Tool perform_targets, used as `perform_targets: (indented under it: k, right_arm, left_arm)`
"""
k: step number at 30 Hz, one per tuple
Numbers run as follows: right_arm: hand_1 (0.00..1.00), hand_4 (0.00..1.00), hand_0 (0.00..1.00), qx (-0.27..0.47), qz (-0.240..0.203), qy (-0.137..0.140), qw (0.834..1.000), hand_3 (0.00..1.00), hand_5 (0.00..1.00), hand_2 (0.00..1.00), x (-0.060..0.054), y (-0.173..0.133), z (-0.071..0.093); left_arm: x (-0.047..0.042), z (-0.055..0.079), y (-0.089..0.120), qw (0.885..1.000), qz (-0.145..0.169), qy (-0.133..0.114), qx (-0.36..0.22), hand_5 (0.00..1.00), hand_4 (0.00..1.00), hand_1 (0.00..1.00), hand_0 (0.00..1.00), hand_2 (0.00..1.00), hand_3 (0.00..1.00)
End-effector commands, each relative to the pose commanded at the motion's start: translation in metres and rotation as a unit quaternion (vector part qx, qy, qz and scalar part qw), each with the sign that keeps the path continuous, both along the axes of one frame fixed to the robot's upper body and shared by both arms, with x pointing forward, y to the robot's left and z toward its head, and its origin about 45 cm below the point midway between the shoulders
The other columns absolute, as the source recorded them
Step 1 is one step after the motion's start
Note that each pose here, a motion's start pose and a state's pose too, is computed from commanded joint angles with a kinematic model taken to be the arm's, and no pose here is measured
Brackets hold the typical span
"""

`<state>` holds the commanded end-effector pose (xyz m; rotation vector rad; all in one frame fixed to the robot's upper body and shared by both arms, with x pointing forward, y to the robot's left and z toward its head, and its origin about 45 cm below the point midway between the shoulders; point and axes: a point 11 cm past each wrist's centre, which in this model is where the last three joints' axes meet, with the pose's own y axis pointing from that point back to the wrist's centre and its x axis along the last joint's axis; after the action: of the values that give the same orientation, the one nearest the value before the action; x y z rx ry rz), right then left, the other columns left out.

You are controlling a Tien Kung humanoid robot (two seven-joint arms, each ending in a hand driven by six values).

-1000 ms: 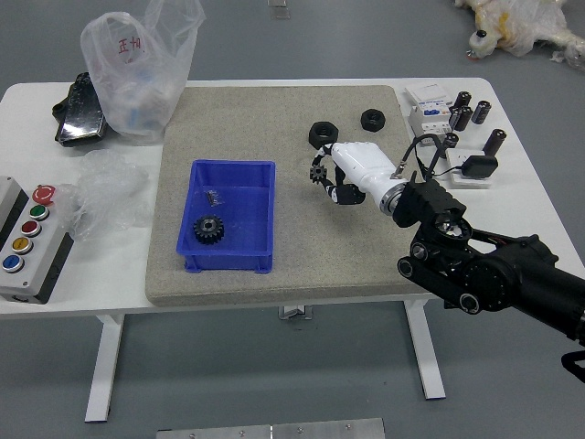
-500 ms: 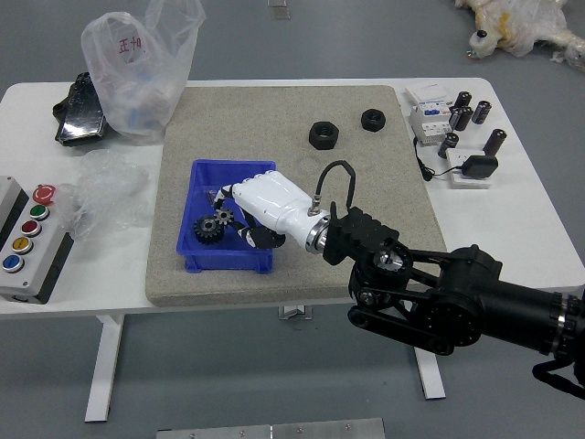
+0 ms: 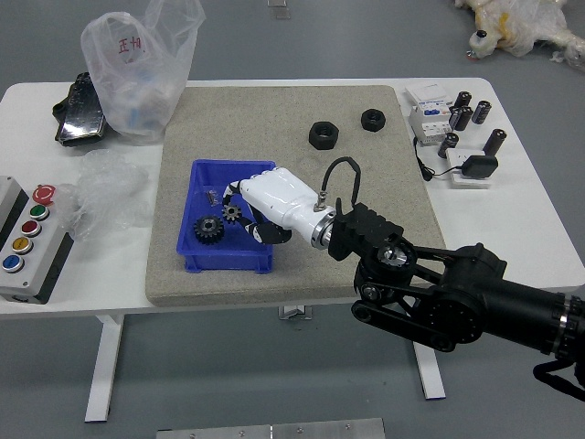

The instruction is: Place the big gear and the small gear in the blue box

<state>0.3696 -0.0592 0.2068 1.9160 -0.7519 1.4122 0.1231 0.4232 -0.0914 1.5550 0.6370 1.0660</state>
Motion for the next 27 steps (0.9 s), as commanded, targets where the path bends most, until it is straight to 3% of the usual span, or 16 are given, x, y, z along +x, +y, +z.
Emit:
perform_targets:
  k: [1,10,18,19,24,25,27]
  right_arm:
    - [0.396,0.905,0.323,0.001,-0.001,0.000,1.000,0.788,0.413,0.230,0.000,0.000,0.000]
    - [0.393,0.950,0.323,0.027,-0.021,0.008,0.999,0.796,0.446,0.226,0.004,-0.008,0.007]
    - [0.391,0.956,0.312,0.147,-0.085,0.051,0.984,0.782,0.461,0.228,0.014,-0.050,0.023]
    - [0.417,0.895,0.344,0.166,-0.093,0.058,0.980,0.701,0.476,0.369,0.015,-0.059,0.024]
    - [0.417,0.895,0.344,0.277,-0.140,0.096,0.946,0.701,0.476,0.369,0.021,-0.110,0.031]
    - [0.611,0.880,0.458,0.302,-0.148,0.102,0.936,0.698,0.497,0.657,0.021,-0.121,0.033]
    - [0.611,0.880,0.458,0.345,-0.160,0.111,0.918,0.698,0.497,0.657,0.019,-0.139,0.036]
  left_arm:
    - [0.0000,0.000,0.000,1.000,0.000,0.000,0.000,0.372,0.730,0.557,0.665,0.531,0.650]
    - [-0.0006,0.000,-0.001,1.000,0.000,0.001,-0.001,0.372,0.730,0.557,0.665,0.531,0.652]
    - [-0.0015,-0.002,-0.003,1.000,0.002,0.000,-0.004,0.373,0.730,0.557,0.665,0.531,0.652]
    - [-0.0019,-0.002,-0.003,1.000,0.003,-0.001,-0.004,0.374,0.730,0.557,0.665,0.532,0.651]
    - [-0.0046,-0.002,-0.002,1.000,0.005,-0.001,-0.003,0.374,0.730,0.557,0.665,0.532,0.651]
    - [-0.0053,-0.002,-0.002,1.000,0.005,-0.001,-0.003,0.375,0.732,0.557,0.665,0.531,0.651]
    - [-0.0067,-0.003,-0.002,1.000,0.006,0.000,-0.003,0.375,0.732,0.557,0.665,0.531,0.651]
